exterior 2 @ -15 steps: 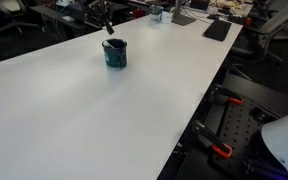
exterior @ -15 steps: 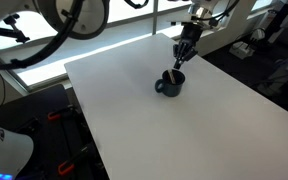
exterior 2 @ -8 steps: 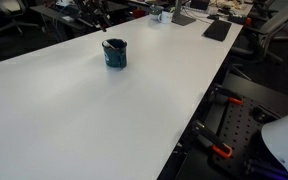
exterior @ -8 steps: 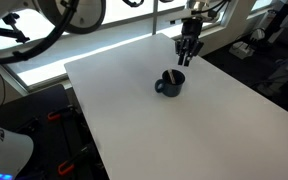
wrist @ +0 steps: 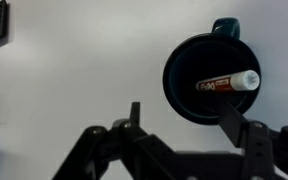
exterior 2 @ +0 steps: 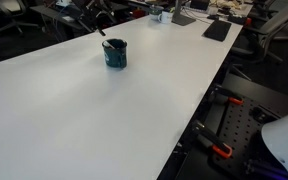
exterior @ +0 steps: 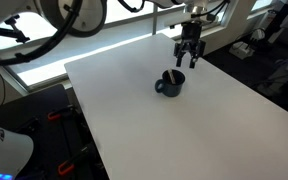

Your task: Remove the marker from the cup

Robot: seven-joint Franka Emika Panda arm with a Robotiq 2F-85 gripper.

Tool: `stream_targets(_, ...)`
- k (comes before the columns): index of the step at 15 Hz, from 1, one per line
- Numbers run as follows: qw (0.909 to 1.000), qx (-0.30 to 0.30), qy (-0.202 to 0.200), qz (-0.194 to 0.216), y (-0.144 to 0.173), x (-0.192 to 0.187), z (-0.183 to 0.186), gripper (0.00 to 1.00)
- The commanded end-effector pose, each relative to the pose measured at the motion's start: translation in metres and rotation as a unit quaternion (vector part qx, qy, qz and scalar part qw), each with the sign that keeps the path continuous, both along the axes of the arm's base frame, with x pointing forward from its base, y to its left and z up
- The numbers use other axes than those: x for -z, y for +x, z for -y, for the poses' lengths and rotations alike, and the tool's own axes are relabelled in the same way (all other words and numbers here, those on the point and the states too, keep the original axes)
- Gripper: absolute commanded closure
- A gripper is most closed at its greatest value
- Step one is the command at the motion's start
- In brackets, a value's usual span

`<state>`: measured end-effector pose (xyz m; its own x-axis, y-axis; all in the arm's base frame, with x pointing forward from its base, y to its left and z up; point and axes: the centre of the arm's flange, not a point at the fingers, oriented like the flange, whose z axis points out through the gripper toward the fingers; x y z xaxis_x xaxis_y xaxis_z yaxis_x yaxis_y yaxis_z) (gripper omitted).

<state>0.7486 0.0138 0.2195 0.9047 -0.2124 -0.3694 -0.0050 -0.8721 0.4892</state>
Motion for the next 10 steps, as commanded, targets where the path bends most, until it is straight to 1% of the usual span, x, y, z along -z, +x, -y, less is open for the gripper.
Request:
stream_targets(1,0.9993,-0.029,-0.023,0.000,0.003,0.001,-0.001,0.00)
stream_targets(3,0.9991,-0.034,-0.024,0.003,0.002,0.002,-0.001,0.00)
stream_targets(5,0.9998,-0.007,0.009,0.019,-0.001,0.000,0.001,0.00)
stream_targets(8,0.9985,0.018,0.043,0.030,-0.003,0.001,0.005,0.00)
stream_targets(10,0.9973,0.027,0.059,0.035,-0.002,0.003,0.010,0.00)
